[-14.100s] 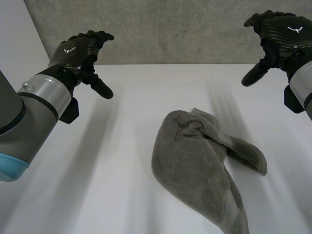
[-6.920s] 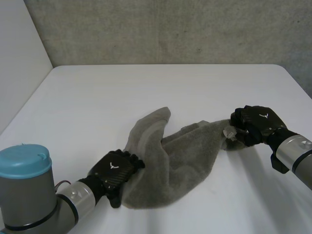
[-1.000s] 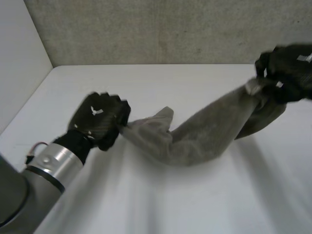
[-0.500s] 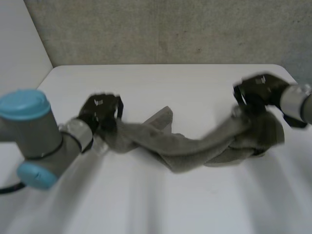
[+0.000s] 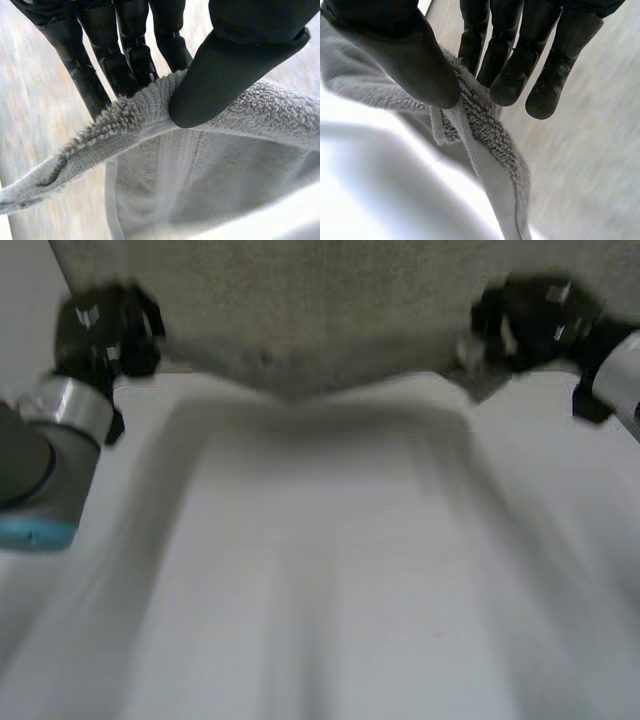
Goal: Fold the towel.
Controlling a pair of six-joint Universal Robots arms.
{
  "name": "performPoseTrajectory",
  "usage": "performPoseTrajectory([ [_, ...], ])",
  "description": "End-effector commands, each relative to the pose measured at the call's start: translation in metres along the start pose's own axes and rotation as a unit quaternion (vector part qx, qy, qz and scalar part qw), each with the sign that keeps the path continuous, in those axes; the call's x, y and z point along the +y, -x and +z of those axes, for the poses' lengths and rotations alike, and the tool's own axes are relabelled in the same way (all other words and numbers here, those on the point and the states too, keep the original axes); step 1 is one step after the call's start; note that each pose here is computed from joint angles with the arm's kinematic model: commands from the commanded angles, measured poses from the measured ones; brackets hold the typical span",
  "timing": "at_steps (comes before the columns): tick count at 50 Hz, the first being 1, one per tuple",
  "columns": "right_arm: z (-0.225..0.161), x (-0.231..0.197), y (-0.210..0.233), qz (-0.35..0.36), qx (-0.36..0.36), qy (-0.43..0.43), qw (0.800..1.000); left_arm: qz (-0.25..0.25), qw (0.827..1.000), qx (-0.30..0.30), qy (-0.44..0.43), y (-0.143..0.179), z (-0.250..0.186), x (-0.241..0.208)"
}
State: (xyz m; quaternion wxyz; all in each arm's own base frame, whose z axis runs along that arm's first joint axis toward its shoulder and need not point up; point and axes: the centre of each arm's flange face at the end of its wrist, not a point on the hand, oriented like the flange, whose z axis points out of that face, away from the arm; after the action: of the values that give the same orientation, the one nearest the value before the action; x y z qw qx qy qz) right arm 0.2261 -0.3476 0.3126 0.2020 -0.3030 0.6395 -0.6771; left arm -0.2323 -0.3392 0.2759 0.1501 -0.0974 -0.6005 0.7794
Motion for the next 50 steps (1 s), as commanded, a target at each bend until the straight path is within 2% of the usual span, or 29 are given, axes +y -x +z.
performPoseTrajectory([
  [1,-0.020,0.078,0.010,-0.038,-0.038,0.218,0.974,-0.006,0.991,0.019,0.134,0.008,-0.049,0.068],
  [2,-0.020,0.078,0.010,-0.038,-0.038,0.219,0.974,-0.008,0.987,0.027,0.157,0.005,-0.058,0.081],
  [3,-0.023,0.089,0.013,-0.042,-0.049,0.250,0.966,-0.007,0.984,0.034,0.176,0.001,-0.065,0.092],
  [7,-0.028,0.114,0.017,-0.040,-0.057,0.300,0.951,0.006,0.978,0.040,0.203,-0.001,-0.071,0.109],
  [12,-0.032,0.126,0.016,-0.034,-0.059,0.309,0.949,0.050,0.975,0.046,0.210,0.002,-0.070,0.114],
  [18,-0.034,0.136,0.016,-0.039,-0.053,0.303,0.951,0.057,0.975,0.043,0.212,0.005,-0.070,0.115],
  [24,-0.044,0.132,-0.002,-0.054,-0.006,0.272,0.961,0.054,0.975,0.043,0.213,0.005,-0.071,0.114],
  [34,-0.072,0.134,0.014,-0.075,0.022,0.239,0.968,0.054,0.974,0.046,0.215,0.003,-0.073,0.115],
  [43,-0.097,0.125,0.035,0.001,0.060,0.198,0.978,0.054,0.974,0.046,0.214,0.004,-0.073,0.114],
  [50,-0.096,0.126,0.037,-0.020,0.084,0.150,0.985,0.054,0.974,0.048,0.214,0.003,-0.073,0.114],
])
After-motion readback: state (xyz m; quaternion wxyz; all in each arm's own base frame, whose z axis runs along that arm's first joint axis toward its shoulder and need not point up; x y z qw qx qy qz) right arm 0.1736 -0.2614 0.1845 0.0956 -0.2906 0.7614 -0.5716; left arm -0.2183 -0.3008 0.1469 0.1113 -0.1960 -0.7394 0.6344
